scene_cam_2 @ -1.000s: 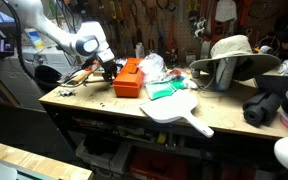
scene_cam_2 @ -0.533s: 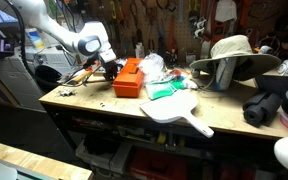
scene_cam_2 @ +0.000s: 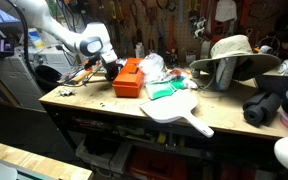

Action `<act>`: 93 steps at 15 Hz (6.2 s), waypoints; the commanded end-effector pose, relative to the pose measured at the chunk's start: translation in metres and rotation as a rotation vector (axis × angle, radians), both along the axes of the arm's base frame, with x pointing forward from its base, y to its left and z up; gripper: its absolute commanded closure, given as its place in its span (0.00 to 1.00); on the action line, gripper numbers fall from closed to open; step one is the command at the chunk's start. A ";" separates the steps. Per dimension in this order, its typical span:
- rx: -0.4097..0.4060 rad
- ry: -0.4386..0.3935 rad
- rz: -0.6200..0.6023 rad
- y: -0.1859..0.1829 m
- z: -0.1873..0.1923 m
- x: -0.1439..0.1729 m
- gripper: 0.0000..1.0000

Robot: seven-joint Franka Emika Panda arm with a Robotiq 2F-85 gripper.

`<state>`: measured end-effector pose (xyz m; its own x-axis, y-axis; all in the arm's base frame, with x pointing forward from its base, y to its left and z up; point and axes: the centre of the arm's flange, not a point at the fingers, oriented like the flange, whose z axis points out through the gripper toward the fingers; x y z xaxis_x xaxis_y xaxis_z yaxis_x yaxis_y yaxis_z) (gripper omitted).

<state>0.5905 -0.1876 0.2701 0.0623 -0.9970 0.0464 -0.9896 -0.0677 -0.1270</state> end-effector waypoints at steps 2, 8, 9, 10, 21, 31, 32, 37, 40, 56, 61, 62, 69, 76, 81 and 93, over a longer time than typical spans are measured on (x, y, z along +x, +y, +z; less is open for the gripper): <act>0.015 0.014 0.013 -0.001 -0.006 0.007 0.65; 0.000 0.041 0.026 0.003 -0.014 0.012 0.78; -0.002 0.042 0.027 0.003 -0.014 0.013 0.80; -0.003 0.045 0.030 0.003 -0.015 0.014 0.72; 0.023 0.113 0.069 0.022 -0.015 0.002 0.97; 0.026 0.180 0.127 0.056 -0.015 -0.016 0.97; 0.022 0.181 0.132 0.060 -0.014 -0.021 0.97; -0.060 0.172 0.190 0.081 -0.010 -0.059 0.97; -0.137 0.134 0.328 0.094 -0.008 -0.083 0.97; -0.170 0.158 0.593 0.101 -0.008 -0.083 0.97; -0.163 0.187 0.805 0.104 0.002 -0.097 0.97; -0.161 0.188 0.852 0.105 0.006 -0.099 0.97; -0.146 0.313 1.167 0.118 0.014 -0.110 0.97; -0.152 0.310 1.415 0.131 0.005 -0.110 0.97; -0.188 0.259 1.504 0.139 -0.002 -0.105 0.97; -0.214 0.227 1.557 0.163 0.031 -0.107 0.13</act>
<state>0.4969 -0.0366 0.2770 0.9980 0.0636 -0.0012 0.0630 -0.9854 0.1582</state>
